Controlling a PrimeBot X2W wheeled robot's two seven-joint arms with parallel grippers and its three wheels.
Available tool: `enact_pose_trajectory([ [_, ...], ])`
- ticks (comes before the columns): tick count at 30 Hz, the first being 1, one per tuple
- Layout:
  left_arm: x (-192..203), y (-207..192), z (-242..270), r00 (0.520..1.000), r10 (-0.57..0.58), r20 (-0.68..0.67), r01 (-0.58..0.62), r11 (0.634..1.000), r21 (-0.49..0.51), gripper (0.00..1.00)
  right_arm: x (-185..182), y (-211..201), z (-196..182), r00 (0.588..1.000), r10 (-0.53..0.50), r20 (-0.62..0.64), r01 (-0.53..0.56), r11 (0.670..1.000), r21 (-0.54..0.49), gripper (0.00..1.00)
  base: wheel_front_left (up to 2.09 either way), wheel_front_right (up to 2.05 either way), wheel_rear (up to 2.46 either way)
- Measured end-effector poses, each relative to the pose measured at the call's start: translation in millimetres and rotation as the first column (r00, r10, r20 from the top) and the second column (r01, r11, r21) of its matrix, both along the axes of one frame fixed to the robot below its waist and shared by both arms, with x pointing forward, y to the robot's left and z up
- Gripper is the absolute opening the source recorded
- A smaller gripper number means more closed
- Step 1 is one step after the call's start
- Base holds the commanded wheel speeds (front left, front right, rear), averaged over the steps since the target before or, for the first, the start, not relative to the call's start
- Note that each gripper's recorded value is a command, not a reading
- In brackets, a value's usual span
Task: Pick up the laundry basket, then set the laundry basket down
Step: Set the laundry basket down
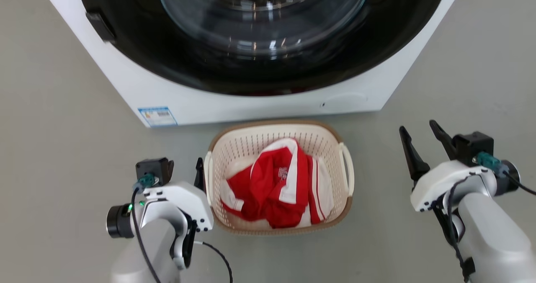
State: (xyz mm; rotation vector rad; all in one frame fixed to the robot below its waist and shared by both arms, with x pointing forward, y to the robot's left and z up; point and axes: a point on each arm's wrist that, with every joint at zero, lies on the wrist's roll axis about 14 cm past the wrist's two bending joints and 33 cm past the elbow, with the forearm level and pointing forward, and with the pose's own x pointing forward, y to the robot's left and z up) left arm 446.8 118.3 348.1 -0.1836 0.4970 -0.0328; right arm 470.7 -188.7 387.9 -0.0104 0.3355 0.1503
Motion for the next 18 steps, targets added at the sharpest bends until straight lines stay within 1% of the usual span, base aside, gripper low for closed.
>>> enact_pose_trajectory([
  [9, -17, 7, 36, 0.994, 0.014, 0.109, -0.013, 1.0, -0.013, 1.0, -26, -9, 36, 0.995, -0.012, 0.096, 0.014, 1.0, -0.028, 1.0, 0.0, 0.0, 0.0],
  [13, -27, 12, 50, 0.988, 0.019, 0.156, -0.017, 1.0, -0.015, 1.0, -37, -13, 51, 0.989, -0.031, 0.144, 0.033, 0.999, -0.013, 1.0, 0.0, 0.0, 0.0],
  [18, -40, 27, 62, 0.979, 0.061, 0.197, -0.057, 0.998, -0.025, 1.0, -46, -11, 72, 0.976, -0.035, 0.214, 0.036, 0.999, -0.003, 1.0, 0.0, 0.0, 0.0],
])
